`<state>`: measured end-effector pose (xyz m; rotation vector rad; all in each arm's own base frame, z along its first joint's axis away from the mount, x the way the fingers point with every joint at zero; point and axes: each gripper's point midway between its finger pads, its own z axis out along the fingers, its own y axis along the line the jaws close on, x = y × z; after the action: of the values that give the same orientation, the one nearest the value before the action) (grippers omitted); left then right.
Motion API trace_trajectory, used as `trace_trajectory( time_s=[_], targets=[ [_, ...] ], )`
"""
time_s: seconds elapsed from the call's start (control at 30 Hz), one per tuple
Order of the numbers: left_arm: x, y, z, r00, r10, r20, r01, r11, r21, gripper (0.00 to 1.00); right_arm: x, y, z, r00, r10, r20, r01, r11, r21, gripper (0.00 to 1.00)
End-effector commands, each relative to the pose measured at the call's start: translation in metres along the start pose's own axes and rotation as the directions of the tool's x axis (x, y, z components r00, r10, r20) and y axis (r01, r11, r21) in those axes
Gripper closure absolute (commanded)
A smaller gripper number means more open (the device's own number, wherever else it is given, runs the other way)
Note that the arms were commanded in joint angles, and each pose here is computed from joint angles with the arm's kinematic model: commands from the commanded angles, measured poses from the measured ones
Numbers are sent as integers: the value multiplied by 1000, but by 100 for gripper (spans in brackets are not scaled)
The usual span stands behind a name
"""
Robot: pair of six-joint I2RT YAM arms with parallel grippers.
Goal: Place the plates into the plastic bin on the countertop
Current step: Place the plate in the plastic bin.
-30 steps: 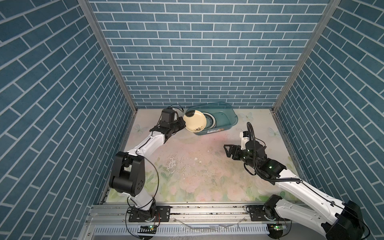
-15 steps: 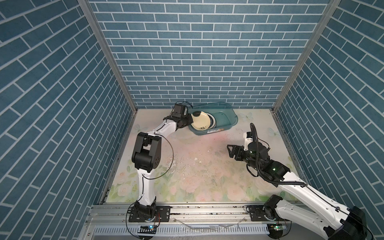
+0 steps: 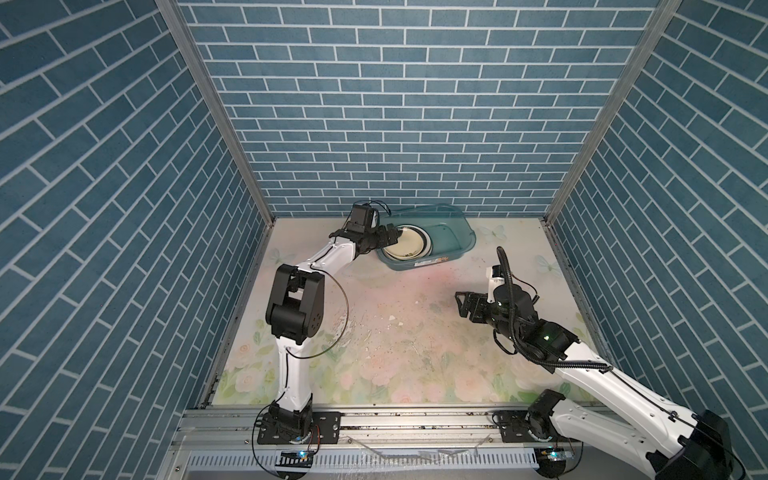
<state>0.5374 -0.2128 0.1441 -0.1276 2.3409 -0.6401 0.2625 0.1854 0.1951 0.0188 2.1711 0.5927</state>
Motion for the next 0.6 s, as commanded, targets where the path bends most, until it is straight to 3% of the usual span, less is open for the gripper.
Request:
trace_trajectory(
  time_s=[0.0, 0.57],
  targets=[
    [-17, -13, -21, 996, 56, 64, -57, 998, 16, 0, -11, -8, -4, 999, -23, 28, 22, 998, 56, 13],
    [-1, -22, 24, 1000, 18, -7, -17, 994, 112, 0, -2, -20, -11, 999, 31, 35, -33, 997, 65, 12]
  ],
)
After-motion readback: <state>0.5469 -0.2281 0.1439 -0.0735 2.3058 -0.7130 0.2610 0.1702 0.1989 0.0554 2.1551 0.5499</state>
